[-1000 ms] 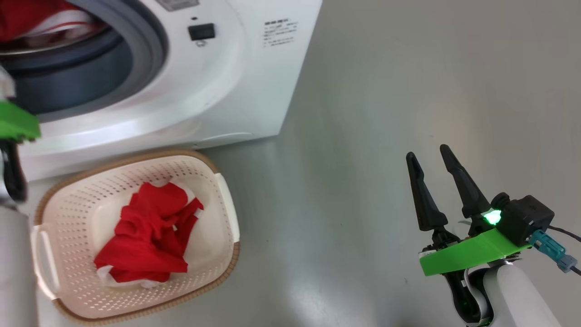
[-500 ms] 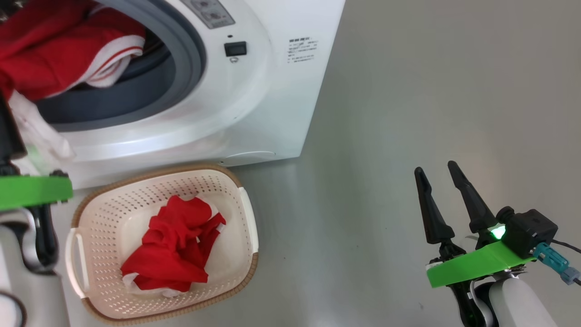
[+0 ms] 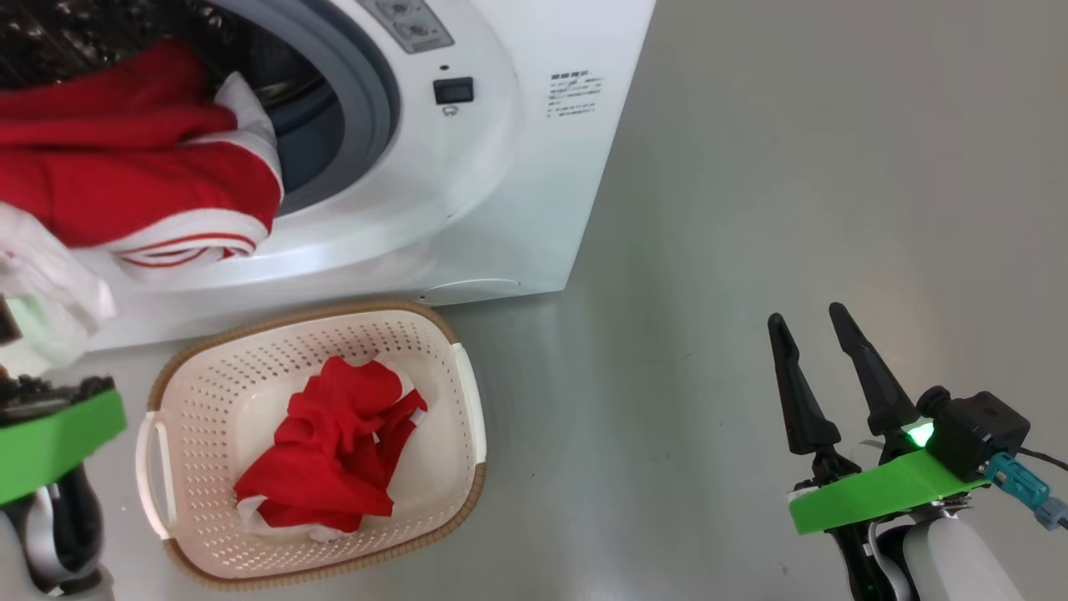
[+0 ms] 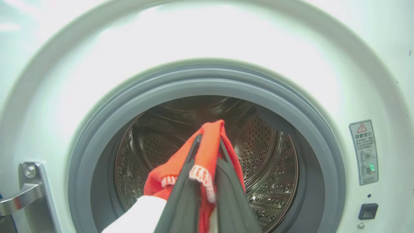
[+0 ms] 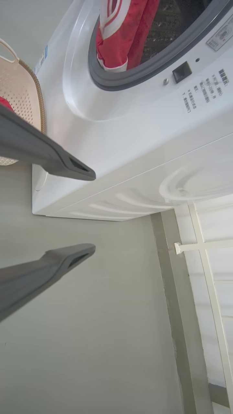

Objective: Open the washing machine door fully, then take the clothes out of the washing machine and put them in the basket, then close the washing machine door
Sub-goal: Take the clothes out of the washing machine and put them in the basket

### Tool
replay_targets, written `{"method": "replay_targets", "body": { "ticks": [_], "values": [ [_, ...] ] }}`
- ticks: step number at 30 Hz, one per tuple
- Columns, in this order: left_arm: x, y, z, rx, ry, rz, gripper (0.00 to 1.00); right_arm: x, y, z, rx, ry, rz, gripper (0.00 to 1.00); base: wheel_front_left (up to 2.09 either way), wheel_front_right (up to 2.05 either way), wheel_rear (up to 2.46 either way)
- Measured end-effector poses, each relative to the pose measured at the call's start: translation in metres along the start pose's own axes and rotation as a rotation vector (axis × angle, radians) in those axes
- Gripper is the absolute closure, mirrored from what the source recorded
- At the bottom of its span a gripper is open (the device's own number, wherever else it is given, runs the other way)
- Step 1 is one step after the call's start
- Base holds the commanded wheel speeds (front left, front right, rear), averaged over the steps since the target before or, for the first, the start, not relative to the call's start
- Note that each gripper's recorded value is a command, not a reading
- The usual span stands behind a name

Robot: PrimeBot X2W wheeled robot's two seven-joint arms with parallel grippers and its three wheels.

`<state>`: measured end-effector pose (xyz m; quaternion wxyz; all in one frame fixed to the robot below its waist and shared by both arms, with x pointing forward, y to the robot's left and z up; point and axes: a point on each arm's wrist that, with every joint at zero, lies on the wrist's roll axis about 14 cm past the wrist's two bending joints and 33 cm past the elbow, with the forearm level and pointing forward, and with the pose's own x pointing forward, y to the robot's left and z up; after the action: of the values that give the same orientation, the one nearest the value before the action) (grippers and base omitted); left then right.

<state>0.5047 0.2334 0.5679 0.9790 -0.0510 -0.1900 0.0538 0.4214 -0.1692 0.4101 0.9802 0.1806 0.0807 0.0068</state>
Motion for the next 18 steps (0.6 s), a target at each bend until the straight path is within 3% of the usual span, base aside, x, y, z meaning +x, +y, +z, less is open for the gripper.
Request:
{"method": "replay_targets", "body": {
  "ticks": [8, 18],
  "values": [
    [-0.019, -0.006, -0.04, -0.015, 0.13, -0.013, 1.0, 0.001, -0.001, -0.005, 0.001, 0.013, -0.001, 0.0, 0.0, 0.0, 0.0],
    [-0.07, -0.022, -0.136, -0.051, 0.449, -0.045, 1.0, 0.005, -0.005, -0.018, 0.002, 0.047, -0.012, 0.0, 0.0, 0.0, 0.0]
  ]
}}
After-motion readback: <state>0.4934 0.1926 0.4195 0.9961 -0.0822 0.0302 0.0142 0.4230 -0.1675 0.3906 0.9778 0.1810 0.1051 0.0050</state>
